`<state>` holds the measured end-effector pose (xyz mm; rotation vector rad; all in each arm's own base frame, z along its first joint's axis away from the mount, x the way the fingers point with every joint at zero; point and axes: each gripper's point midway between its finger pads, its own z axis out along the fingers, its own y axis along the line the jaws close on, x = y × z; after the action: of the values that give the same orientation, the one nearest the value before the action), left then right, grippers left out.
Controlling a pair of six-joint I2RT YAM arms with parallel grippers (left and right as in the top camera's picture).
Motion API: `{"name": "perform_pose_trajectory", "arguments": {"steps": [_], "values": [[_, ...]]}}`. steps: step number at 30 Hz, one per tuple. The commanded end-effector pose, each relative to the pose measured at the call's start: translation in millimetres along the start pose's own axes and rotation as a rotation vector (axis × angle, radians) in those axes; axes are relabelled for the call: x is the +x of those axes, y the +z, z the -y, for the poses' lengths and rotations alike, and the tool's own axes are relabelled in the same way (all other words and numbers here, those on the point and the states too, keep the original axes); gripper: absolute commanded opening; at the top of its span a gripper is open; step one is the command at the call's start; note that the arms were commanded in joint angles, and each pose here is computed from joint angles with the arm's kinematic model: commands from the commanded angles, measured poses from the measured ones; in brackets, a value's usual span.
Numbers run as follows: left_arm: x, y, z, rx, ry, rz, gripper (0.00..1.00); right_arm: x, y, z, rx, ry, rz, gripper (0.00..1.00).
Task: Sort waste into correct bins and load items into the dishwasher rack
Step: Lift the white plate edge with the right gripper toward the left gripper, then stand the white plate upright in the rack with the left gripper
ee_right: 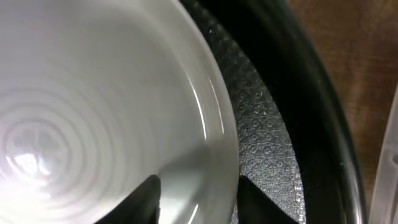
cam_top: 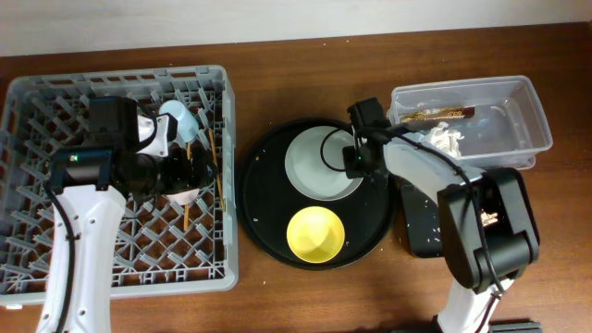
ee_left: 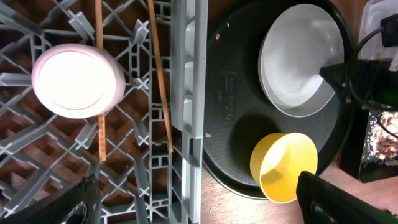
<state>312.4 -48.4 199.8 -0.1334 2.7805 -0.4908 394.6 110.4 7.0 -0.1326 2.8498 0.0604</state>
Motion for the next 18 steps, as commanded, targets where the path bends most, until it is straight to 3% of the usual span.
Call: {"name": "perform_pose_trajectory", "arguments": {"steps": [1,4,5,8,10,13,14,15,16,18], "values": [[-0.6,-1.5,0.3,-0.005,0.021,0.011,0.99,-4.5,-10.2,2.2,0.003,0.018,0.011,0.04],[-8.9,-3.0,2.1,0.000,0.040,0.048,0.99,-53.0,-90.3,-28.4,-0.157,-0.006,0.134,0.04],[-13.2,-8.4,8.4,0.026,0.054,0.081,0.99,-72.0,-152.9,-52.0,-0.301,-0.030,0.228,0.04],[-12.8,-28.0,53.2,0.264,0.117,0.124,0.99,-65.5,-233.7,-72.1,-0.458,-0.073,0.335,0.04],[-12.5,-40.2,84.8,0.456,0.152,0.130,0.95,-47.2,-250.3,-80.8,-0.525,-0.086,0.301,0.04],[-9.0,-50.2,103.2,0.576,0.172,0.120,0.84,-35.9,-252.1,-101.0,-0.581,-0.126,0.264,0.04],[-8.8,-52.4,106.9,0.599,0.179,0.121,0.81,-34.1,-253.7,-109.3,-0.591,-0.147,0.267,0.04],[-6.7,-51.6,112.1,0.606,0.195,0.115,0.68,-31.3,-255.9,-121.9,-0.602,-0.179,0.272,0.04],[-2.5,-50.5,119.1,0.615,0.215,0.102,0.63,-30.0,-254.9,-128.9,-0.578,-0.202,0.283,0.04],[4.9,-48.5,134.3,0.637,0.262,0.084,0.61,-28.3,-254.4,-136.1,-0.556,-0.225,0.293,0.04]]}}
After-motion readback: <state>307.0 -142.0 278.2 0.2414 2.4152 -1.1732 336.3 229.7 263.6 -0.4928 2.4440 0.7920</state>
